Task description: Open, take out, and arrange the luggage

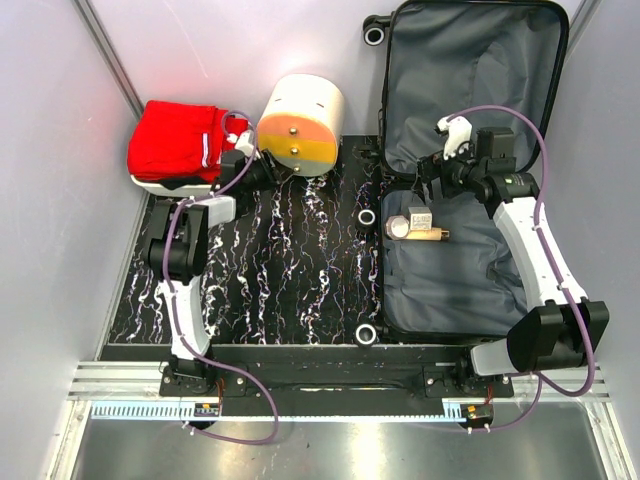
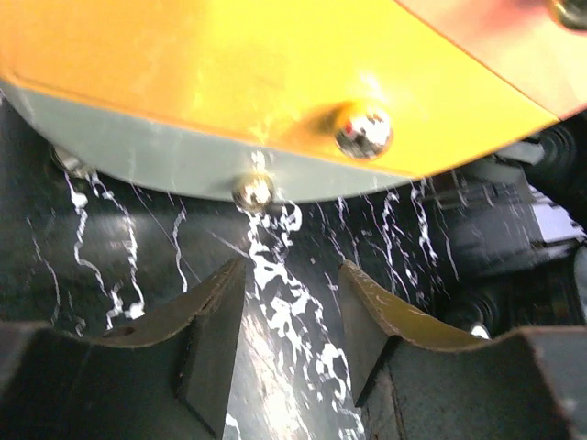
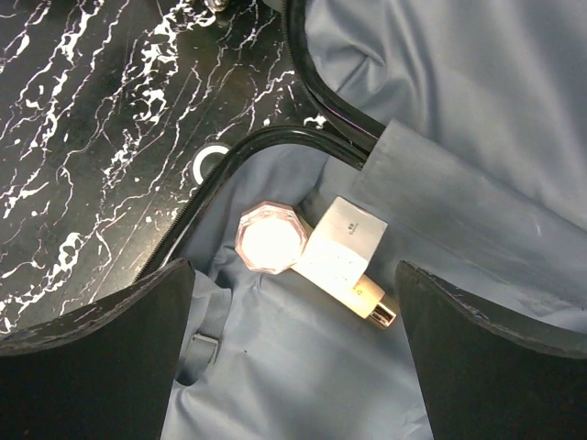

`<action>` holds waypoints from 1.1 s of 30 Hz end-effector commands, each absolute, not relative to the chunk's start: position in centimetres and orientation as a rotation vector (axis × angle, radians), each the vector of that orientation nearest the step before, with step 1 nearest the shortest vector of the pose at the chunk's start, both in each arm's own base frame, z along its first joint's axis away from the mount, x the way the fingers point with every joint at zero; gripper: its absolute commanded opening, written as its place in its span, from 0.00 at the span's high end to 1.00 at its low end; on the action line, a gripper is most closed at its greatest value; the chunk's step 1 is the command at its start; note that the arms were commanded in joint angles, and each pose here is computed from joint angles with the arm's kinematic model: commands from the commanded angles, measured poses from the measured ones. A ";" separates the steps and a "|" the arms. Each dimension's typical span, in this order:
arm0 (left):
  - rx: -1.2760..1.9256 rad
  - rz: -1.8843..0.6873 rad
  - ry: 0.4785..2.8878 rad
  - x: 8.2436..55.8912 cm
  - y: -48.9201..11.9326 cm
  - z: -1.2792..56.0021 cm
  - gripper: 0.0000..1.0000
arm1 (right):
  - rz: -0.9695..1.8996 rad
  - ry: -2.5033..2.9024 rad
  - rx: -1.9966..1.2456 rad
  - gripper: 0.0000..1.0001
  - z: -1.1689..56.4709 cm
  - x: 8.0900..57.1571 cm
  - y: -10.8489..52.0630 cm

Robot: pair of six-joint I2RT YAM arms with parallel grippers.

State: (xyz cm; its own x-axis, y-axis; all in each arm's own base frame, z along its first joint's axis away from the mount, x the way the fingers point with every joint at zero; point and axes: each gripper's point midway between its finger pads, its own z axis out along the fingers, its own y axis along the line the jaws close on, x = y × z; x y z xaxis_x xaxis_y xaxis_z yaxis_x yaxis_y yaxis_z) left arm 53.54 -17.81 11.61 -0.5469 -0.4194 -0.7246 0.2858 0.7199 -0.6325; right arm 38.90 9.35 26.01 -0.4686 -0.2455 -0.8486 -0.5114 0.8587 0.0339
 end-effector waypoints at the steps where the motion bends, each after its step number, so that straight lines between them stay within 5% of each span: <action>1: -0.073 -0.850 1.769 57.9 -17.9 14.7 0.52 | 0.264 2.072 -0.520 0.00 27.3 39.7 7.8; 33: -0.264 -0.859 1.880 61.8 -19.8 10.0 0.55 | 0.179 2.090 -0.489 0.00 27.3 40.4 6.2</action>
State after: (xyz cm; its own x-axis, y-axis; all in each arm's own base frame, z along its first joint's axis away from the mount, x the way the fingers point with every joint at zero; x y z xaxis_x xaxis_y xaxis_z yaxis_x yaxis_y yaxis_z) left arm 60.07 -20.21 8.53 -0.5189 -0.4903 -0.7002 0.1949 0.7297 -0.6554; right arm 39.52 6.85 25.28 -0.5069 -0.2725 -0.8178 -0.4369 0.8990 -0.0288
